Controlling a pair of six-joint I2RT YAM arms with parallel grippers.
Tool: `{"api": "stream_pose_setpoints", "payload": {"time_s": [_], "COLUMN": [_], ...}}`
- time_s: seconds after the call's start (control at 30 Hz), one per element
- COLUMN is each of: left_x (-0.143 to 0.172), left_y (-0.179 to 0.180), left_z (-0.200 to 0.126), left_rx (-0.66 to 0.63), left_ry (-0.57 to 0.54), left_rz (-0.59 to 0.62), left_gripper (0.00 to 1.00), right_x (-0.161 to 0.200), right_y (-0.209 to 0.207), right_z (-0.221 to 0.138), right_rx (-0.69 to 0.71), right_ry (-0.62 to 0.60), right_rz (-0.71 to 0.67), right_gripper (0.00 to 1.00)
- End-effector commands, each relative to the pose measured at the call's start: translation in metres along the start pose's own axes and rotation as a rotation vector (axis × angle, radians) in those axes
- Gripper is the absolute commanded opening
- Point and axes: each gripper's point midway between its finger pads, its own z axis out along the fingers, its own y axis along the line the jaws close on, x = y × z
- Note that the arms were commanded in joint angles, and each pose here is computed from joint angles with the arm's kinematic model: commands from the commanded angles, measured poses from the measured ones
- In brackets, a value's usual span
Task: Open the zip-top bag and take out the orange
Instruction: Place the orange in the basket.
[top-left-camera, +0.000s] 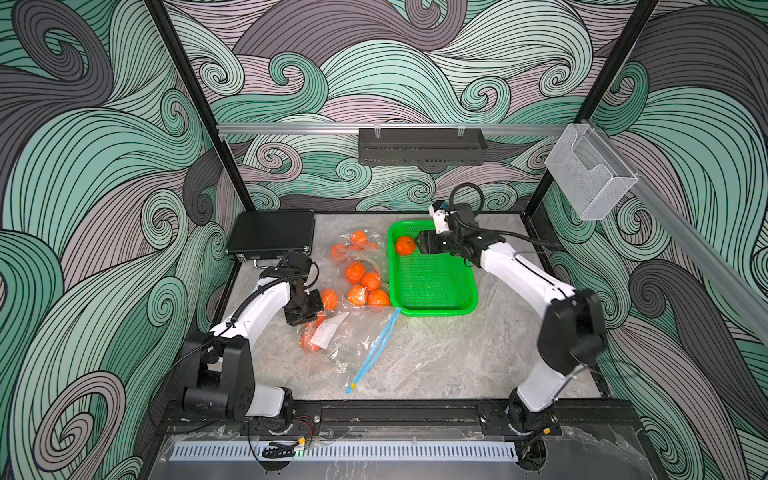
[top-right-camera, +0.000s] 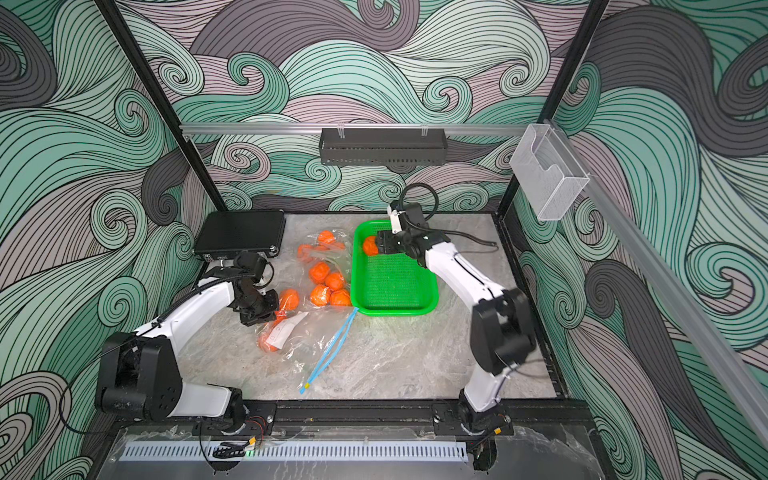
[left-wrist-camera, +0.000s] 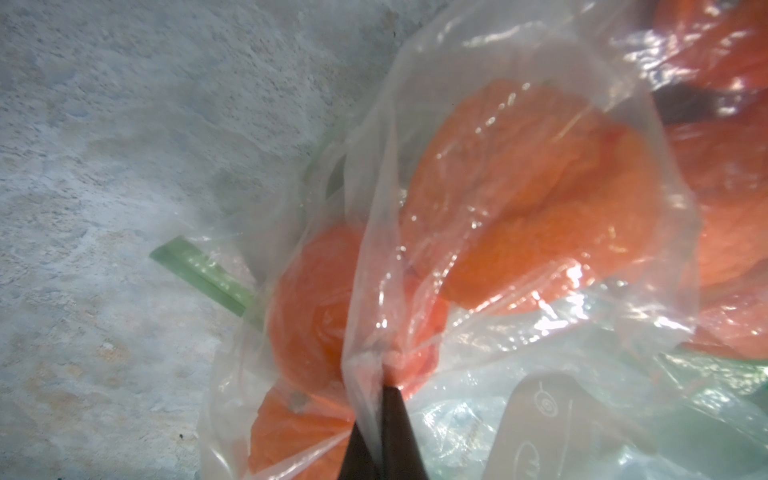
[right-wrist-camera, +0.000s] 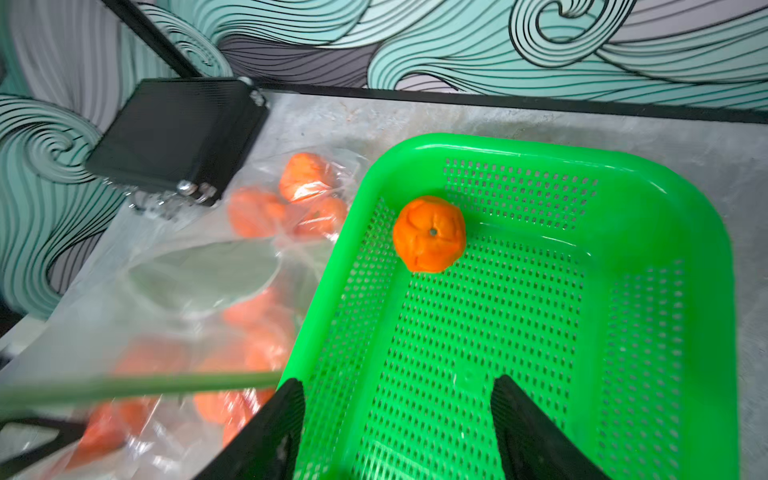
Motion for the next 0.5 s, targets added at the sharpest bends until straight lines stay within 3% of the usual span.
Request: {"api": "stream_pose_setpoints", "payload": {"time_s": [0.0, 0.07, 0.23, 0.33, 0.47], "left_x": [0.004, 0.005, 0.004, 0.005, 0.005], "left_y": [0.006, 0.005, 0.004, 0.005, 0.006], "left_z": [-0.001, 0.000, 0.001, 0.001, 0.000], "left_rx": [-0.020, -0.020, -0.017, -0.020, -0.023], "left_ry": [0.002, 0.004, 0.011, 0.017, 0.007], "left_rz": [0.004, 0.006, 0.006, 0.006, 0.005], "left_gripper": [0.00, 0.00, 0.00, 0.00, 0.00], "right_x": [0.051, 0.085, 0.139, 0.164, 0.193], "right_y": [0.043, 0.077, 0.126, 0.147, 0.176], "right_z": [-0.017, -0.038, -0.078, -0.077, -0.064], "right_rx": [-0.113, -0.235, -0.401, -0.477, -0.518], "right_ry": [0.027, 0.037, -0.032, -0.018, 0.033], "right_rz": [-0.092, -0.193, -0.317, -0.330, -0.433], "right_gripper": [0.65, 0.60, 0.35, 0.23, 0.17]}}
